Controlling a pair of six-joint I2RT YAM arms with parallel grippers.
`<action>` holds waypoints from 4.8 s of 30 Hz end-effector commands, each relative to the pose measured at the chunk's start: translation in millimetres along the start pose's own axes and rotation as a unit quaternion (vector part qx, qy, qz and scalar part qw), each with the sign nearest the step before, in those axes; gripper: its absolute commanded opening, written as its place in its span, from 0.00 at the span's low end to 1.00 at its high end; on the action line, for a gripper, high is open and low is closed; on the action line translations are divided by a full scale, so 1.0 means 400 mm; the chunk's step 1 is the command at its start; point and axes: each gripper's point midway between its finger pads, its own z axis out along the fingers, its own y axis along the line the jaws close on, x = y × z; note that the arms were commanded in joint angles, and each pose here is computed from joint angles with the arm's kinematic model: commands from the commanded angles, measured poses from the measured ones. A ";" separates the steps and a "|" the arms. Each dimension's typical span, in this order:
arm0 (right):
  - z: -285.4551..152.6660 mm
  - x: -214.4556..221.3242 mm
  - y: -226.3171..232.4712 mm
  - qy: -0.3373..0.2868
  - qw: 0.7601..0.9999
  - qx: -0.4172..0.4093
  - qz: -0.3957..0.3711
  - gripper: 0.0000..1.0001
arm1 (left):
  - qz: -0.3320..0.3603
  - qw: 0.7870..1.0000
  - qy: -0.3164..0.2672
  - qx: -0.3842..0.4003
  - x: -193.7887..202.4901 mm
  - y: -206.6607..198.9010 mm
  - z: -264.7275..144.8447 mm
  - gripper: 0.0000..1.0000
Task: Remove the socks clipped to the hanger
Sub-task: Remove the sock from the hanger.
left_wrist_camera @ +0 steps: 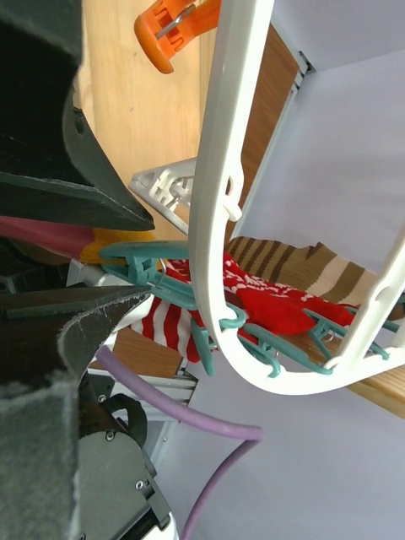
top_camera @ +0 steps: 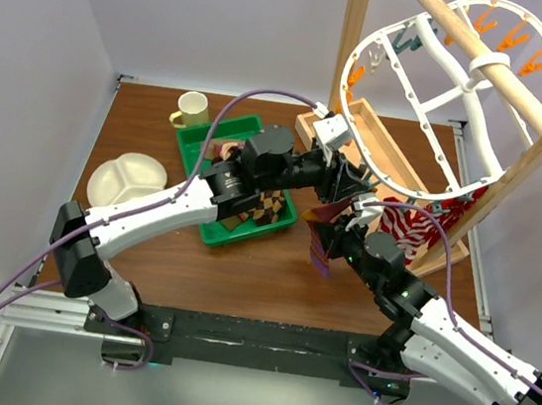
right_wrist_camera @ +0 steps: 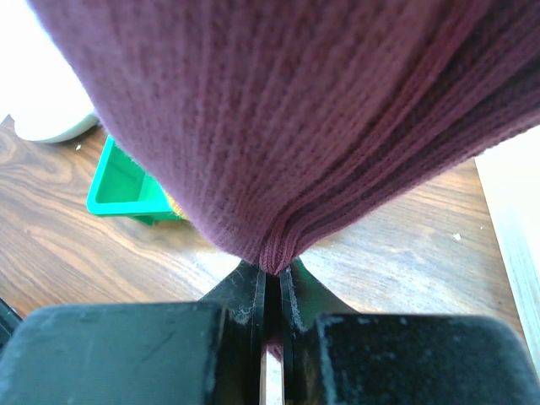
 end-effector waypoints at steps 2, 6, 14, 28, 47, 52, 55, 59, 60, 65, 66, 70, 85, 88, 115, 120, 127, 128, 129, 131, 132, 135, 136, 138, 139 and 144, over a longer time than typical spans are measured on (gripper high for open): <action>-0.005 -0.064 0.014 -0.033 0.999 -0.002 -0.001 0.00 | 0.018 1.000 -0.021 0.002 -0.048 -0.012 0.010 0.40; -0.004 -0.063 0.014 -0.032 0.999 -0.002 0.000 0.00 | 0.015 1.000 -0.022 0.009 -0.047 -0.022 0.014 0.42; -0.003 -0.063 0.011 -0.032 1.000 0.002 0.000 0.00 | 0.011 0.999 -0.033 0.034 -0.061 -0.051 0.018 0.43; 0.000 -0.059 0.011 -0.029 1.000 0.003 -0.001 0.00 | -0.002 0.997 -0.073 0.015 -0.064 -0.035 0.039 0.48; 0.005 -0.051 0.013 -0.026 1.000 0.000 0.000 0.00 | -0.012 0.994 -0.107 0.018 -0.070 -0.037 0.043 0.41; 0.004 -0.049 0.010 -0.025 1.000 0.002 0.000 0.00 | -0.016 0.994 -0.105 0.018 -0.065 -0.036 0.047 0.40; 0.003 -0.048 0.009 -0.025 1.000 0.002 0.000 0.00 | -0.016 0.994 -0.107 0.020 -0.067 -0.037 0.048 0.34; 0.003 -0.051 0.009 -0.027 1.000 0.004 0.000 0.00 | -0.016 0.993 -0.111 0.020 -0.072 -0.037 0.048 0.11; 0.002 -0.052 0.009 -0.027 1.000 0.003 0.001 0.00 | -0.016 0.993 -0.112 0.020 -0.073 -0.037 0.048 0.07; 0.000 -0.050 0.006 -0.027 1.000 0.006 0.000 0.00 | -0.016 0.993 -0.114 0.019 -0.076 -0.037 0.047 0.00; -0.001 -0.049 0.005 -0.027 1.000 0.006 0.000 0.00 | -0.017 0.993 -0.113 0.018 -0.075 -0.036 0.047 0.00; -0.003 -0.051 0.006 -0.027 1.000 0.005 0.000 0.00 | -0.016 0.994 -0.110 0.024 -0.072 -0.041 0.046 0.01; -0.014 -0.067 0.009 -0.033 0.999 0.003 0.000 0.00 | -0.010 0.993 -0.111 0.045 -0.081 -0.081 -0.031 0.57; -0.013 -0.067 0.011 -0.032 0.999 0.001 0.000 0.00 | -0.010 0.993 -0.110 0.045 -0.078 -0.085 -0.050 0.58; -0.012 -0.166 0.031 -0.072 0.997 0.000 -0.039 0.00 | -0.029 0.994 -0.096 -0.039 -0.042 -0.012 -0.141 0.59; -0.021 -0.181 0.066 -0.065 0.995 -0.035 -0.064 0.00 | -0.036 0.995 -0.080 -0.056 -0.020 0.015 -0.144 0.60; -0.009 -0.139 0.080 -0.040 0.996 -0.057 -0.060 0.00 | -0.061 0.994 -0.049 -0.075 0.052 0.060 -0.162 0.61; -0.010 -0.138 0.082 -0.042 0.996 -0.060 -0.056 0.00 | -0.062 0.994 -0.044 -0.083 0.062 0.068 -0.169 0.62; -0.010 -0.135 0.084 -0.041 0.996 -0.062 -0.056 0.00 | -0.061 0.993 -0.041 -0.088 0.069 0.075 -0.175 0.63; -0.011 -0.134 0.086 -0.040 0.996 -0.065 -0.054 0.00 | -0.064 0.994 -0.028 -0.090 0.102 0.086 -0.182 0.66; -0.010 -0.134 0.088 -0.040 0.996 -0.066 -0.054 0.00 | -0.063 0.994 -0.023 -0.091 0.111 0.097 -0.185 0.66; -0.010 -0.136 0.090 -0.038 0.995 -0.067 -0.055 0.00 | -0.066 0.993 -0.001 -0.095 0.151 0.119 -0.193 0.66; -0.011 -0.138 0.091 -0.039 0.995 -0.068 -0.055 0.00 | -0.069 0.993 0.006 -0.095 0.165 0.127 -0.198 0.66; -0.011 -0.137 0.091 -0.037 0.995 -0.068 -0.057 0.00 | -0.080 0.993 0.008 -0.089 0.173 0.137 -0.204 0.67; -0.011 -0.137 0.091 -0.037 0.995 -0.068 -0.056 0.00 | -0.083 0.993 0.011 -0.088 0.178 0.141 -0.204 0.67; -0.011 -0.137 0.092 -0.037 0.996 -0.067 -0.055 0.00 | -0.090 0.992 0.028 -0.088 0.201 0.154 -0.192 0.69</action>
